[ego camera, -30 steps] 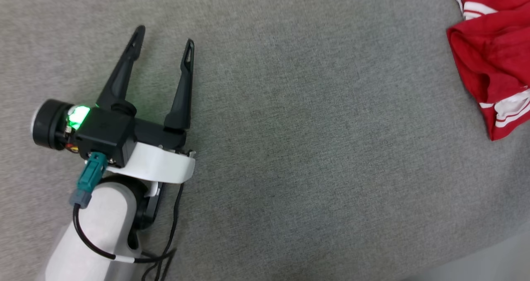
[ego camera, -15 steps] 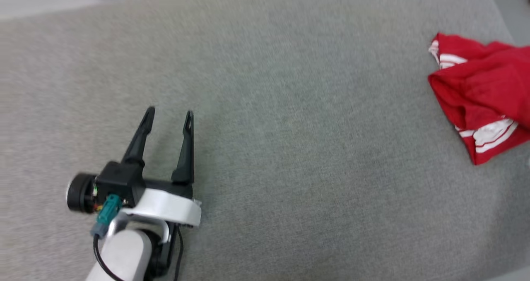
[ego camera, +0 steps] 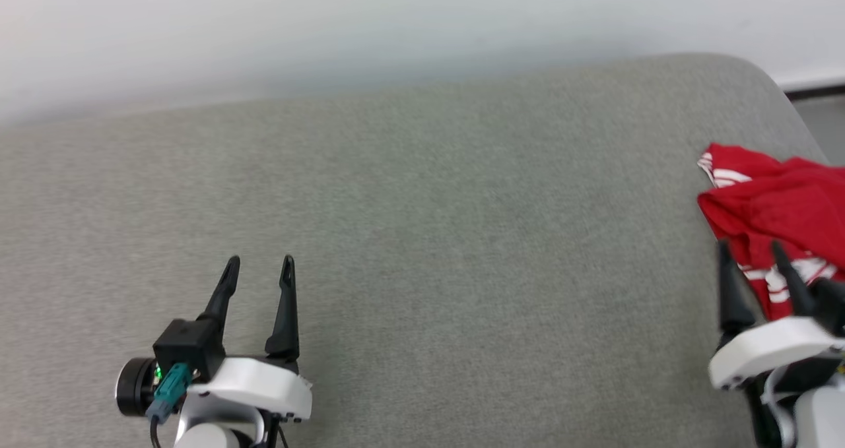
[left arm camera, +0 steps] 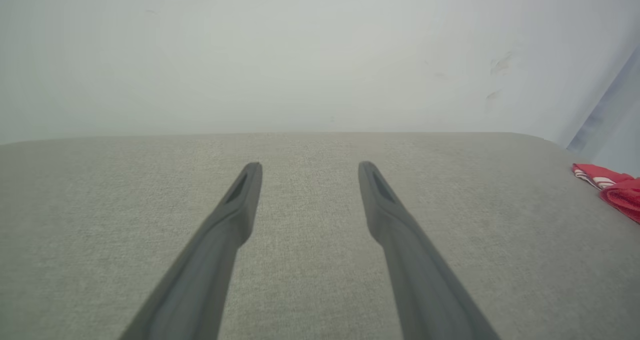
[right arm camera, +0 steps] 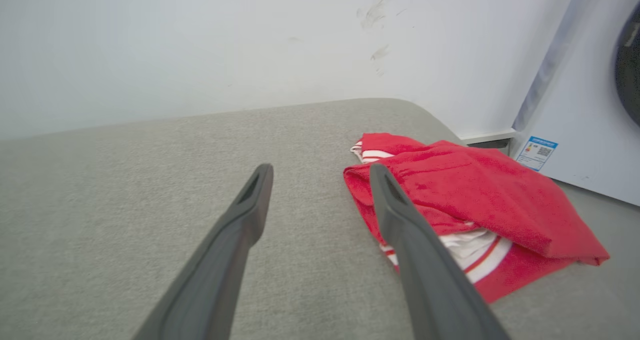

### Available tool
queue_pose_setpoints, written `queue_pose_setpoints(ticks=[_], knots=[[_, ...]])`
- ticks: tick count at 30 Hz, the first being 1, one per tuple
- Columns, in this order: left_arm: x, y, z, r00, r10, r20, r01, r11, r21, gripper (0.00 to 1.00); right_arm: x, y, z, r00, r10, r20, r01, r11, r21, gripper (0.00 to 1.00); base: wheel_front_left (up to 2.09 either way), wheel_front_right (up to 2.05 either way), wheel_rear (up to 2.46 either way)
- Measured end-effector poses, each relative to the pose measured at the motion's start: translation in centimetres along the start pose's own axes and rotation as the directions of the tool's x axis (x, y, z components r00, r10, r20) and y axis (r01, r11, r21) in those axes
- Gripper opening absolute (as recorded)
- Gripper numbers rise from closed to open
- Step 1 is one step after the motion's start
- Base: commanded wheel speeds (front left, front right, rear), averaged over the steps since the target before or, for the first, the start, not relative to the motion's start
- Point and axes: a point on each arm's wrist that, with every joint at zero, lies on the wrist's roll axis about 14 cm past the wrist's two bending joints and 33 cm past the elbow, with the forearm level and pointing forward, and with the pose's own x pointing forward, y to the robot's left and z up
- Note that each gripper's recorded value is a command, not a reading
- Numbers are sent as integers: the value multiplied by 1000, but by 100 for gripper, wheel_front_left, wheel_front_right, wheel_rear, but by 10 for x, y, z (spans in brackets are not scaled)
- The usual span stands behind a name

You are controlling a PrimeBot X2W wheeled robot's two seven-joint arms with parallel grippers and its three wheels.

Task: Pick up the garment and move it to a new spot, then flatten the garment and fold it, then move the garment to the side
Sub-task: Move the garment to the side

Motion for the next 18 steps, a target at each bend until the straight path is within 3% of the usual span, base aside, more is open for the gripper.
queue_pose_setpoints(ticks=[7, 18], knots=[[-29, 26, 14, 995, 93, 27, -93, 996, 1, 100, -29, 47, 20, 993, 115, 33, -117, 992, 40, 100, 0, 0, 0], [-73, 55, 21, 982, 184, 41, -186, 981, 59, 100, -62, 102, 53, 954, 283, 97, -286, 958, 19, 100, 0, 0, 0]])
